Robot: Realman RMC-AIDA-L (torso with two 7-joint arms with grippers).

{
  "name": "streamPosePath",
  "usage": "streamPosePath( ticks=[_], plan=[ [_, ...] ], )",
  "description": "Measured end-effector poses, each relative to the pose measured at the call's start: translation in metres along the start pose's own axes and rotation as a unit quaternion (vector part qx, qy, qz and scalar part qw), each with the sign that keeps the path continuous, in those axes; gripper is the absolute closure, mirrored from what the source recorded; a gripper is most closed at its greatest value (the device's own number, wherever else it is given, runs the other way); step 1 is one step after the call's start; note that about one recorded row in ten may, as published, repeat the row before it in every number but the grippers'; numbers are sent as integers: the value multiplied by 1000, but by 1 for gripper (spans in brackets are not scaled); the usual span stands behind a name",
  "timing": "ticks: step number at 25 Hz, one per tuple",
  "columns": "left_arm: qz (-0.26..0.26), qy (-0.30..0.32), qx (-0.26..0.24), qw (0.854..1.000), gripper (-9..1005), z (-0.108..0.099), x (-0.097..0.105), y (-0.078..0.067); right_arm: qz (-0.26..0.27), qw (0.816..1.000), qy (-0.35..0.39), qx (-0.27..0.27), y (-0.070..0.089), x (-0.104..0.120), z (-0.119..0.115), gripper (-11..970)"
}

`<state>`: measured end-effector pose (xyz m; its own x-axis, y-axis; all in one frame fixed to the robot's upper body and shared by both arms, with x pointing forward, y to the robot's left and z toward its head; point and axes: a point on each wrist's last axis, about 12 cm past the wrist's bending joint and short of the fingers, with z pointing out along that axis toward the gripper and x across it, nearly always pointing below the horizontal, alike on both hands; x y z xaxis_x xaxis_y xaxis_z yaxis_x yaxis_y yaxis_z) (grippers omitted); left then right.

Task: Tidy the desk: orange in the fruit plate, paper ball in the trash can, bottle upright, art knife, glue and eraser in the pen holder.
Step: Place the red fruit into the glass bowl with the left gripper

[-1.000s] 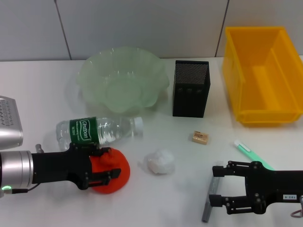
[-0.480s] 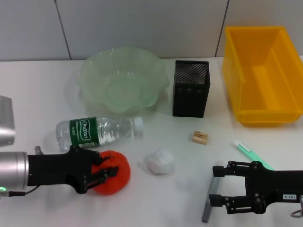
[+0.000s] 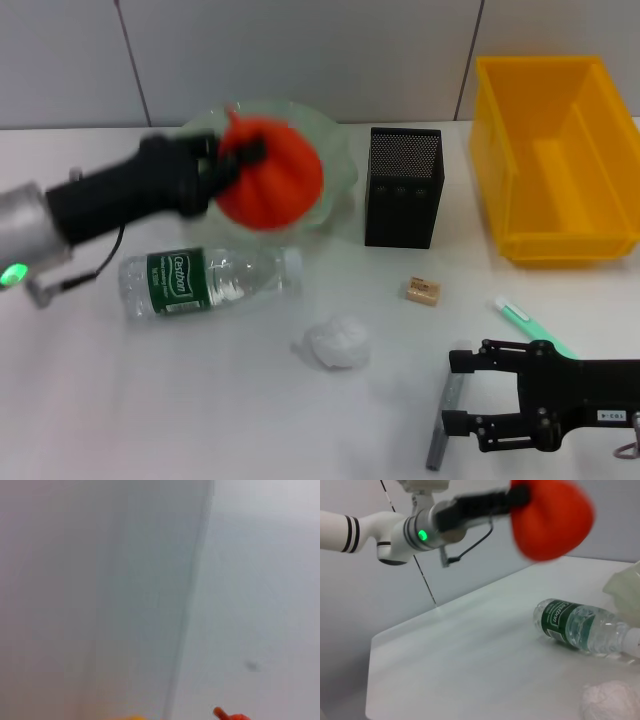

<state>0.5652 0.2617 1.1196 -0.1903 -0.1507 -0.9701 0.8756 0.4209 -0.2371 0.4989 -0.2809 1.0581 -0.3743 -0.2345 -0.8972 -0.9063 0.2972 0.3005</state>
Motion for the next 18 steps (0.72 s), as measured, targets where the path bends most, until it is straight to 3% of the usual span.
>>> streamPosePath(
  ticks=[4, 6, 11, 16, 18],
  plan=[
    [-2, -32, -76, 997, 840, 25, 3, 18, -2, 1000, -1, -1, 0, 0, 0, 150],
    [31, -4, -125, 992, 849, 48, 7, 31, -2, 1000, -1, -1, 1, 0, 1, 150],
    [73, 47, -182, 979, 884, 78, 16, 43, -2, 1000, -2, -3, 2, 1, 2, 149],
    [109, 82, -209, 968, 930, 86, 25, 47, -1, 1000, -2, -2, 2, 2, 2, 149],
    [113, 84, -210, 967, 869, 87, 26, 47, -1, 1000, -2, -2, 2, 2, 2, 149]
  ],
)
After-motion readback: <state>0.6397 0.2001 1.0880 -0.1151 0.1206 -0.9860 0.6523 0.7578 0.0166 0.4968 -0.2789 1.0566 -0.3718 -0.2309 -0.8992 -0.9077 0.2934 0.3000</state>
